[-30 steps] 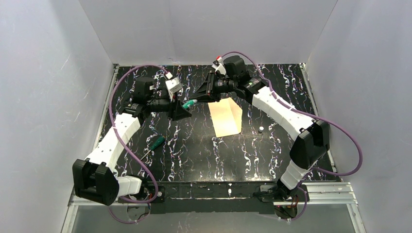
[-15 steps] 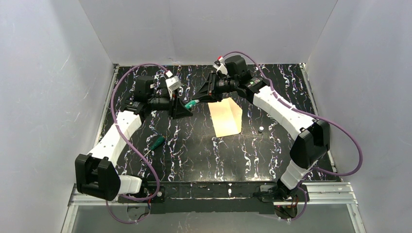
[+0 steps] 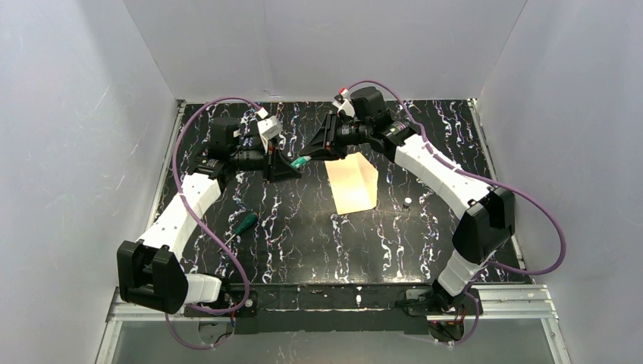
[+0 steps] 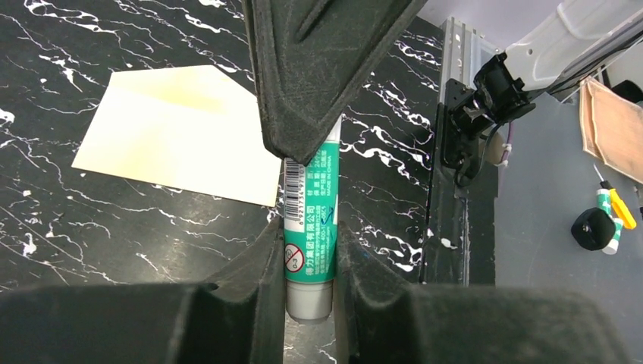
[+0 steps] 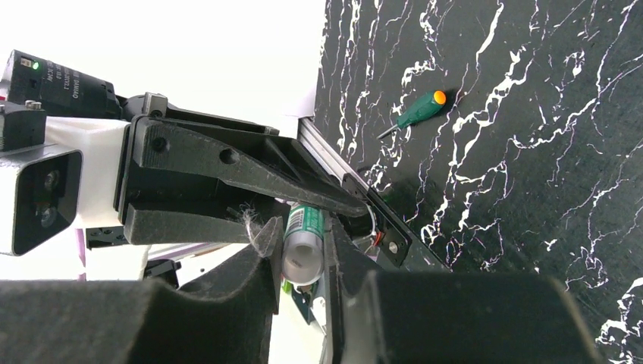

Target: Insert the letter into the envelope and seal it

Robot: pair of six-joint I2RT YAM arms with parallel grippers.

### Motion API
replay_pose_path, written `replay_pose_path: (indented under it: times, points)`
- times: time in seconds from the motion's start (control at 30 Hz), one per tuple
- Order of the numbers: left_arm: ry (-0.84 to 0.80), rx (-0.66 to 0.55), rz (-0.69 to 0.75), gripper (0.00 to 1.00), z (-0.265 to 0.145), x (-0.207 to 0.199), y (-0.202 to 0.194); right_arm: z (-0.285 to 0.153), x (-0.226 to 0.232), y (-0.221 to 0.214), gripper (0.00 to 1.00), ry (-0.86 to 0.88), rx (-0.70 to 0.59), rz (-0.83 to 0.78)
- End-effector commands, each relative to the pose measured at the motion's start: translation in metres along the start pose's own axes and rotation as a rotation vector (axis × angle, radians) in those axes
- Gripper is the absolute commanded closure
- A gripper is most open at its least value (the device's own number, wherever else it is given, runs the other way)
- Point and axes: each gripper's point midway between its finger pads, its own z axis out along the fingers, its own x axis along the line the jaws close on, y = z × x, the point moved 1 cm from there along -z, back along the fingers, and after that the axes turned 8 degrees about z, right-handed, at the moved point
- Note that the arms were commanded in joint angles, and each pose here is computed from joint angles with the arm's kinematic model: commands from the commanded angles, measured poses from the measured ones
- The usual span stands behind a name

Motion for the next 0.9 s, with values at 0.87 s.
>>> replay_pose_path:
  times: [0.87]
  points:
    - [-0.013, -0.059, 0.132, 1.0, -0.006, -0.003, 0.033, 0.021, 0.018, -0.02, 0.62, 0.078, 0.052, -0.094]
